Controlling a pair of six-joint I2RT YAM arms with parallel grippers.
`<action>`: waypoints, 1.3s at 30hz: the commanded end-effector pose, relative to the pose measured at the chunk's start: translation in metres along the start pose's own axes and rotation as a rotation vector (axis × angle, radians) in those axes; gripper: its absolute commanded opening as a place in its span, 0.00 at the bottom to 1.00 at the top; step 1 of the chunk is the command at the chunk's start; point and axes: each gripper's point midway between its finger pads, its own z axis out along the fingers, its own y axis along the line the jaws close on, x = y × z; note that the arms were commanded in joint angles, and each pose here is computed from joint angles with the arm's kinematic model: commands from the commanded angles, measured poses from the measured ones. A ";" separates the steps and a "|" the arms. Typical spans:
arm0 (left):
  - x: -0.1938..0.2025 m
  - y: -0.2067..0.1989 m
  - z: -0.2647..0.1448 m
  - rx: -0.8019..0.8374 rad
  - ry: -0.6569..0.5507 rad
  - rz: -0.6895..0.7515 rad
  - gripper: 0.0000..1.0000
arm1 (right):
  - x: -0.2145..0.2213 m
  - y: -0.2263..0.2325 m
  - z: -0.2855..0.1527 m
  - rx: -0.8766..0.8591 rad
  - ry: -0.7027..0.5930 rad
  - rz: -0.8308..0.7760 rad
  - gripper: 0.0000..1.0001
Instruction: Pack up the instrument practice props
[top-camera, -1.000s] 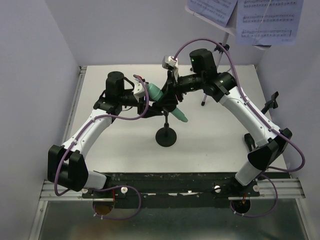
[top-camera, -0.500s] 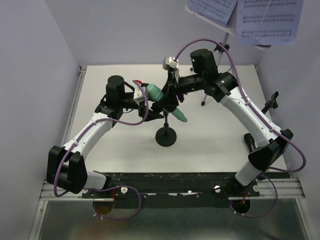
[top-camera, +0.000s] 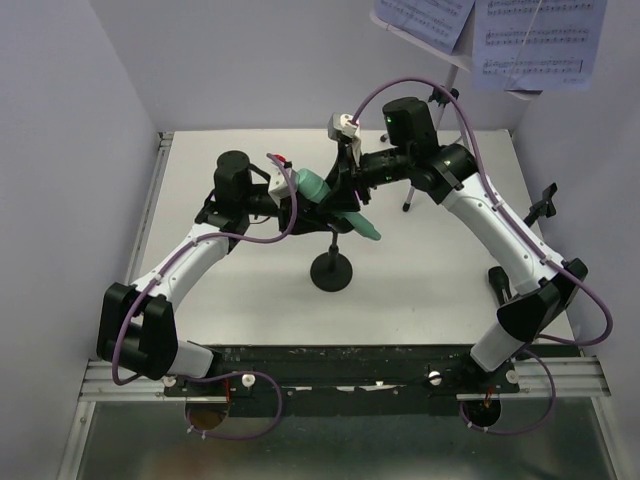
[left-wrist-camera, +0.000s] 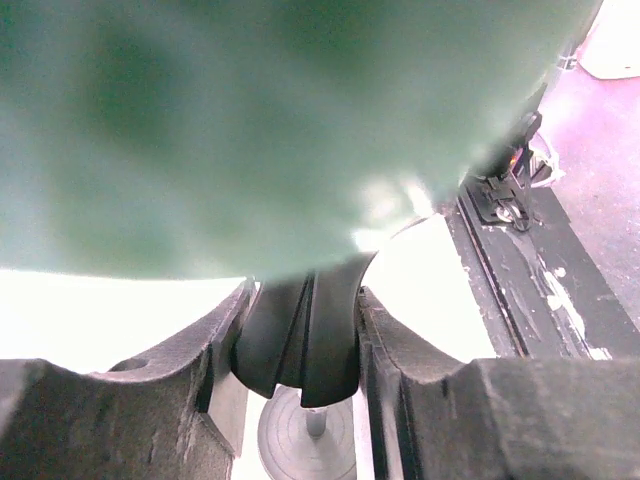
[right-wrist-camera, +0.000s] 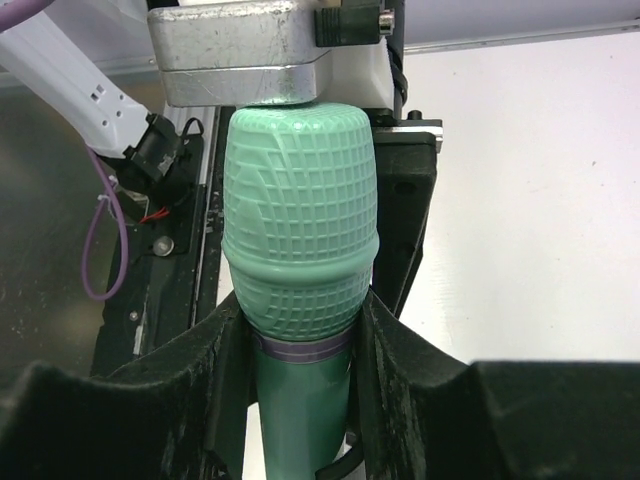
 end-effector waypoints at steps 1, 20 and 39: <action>0.008 -0.007 0.004 0.014 -0.006 -0.016 0.00 | -0.021 0.000 -0.018 0.031 -0.045 -0.063 0.00; 0.004 0.003 -0.007 -0.142 0.064 0.040 0.75 | -0.146 0.029 -0.107 0.275 -0.241 -0.304 0.00; -0.048 -0.001 -0.031 -0.369 0.077 0.109 0.99 | 0.176 -0.023 -0.210 0.961 0.500 0.206 0.00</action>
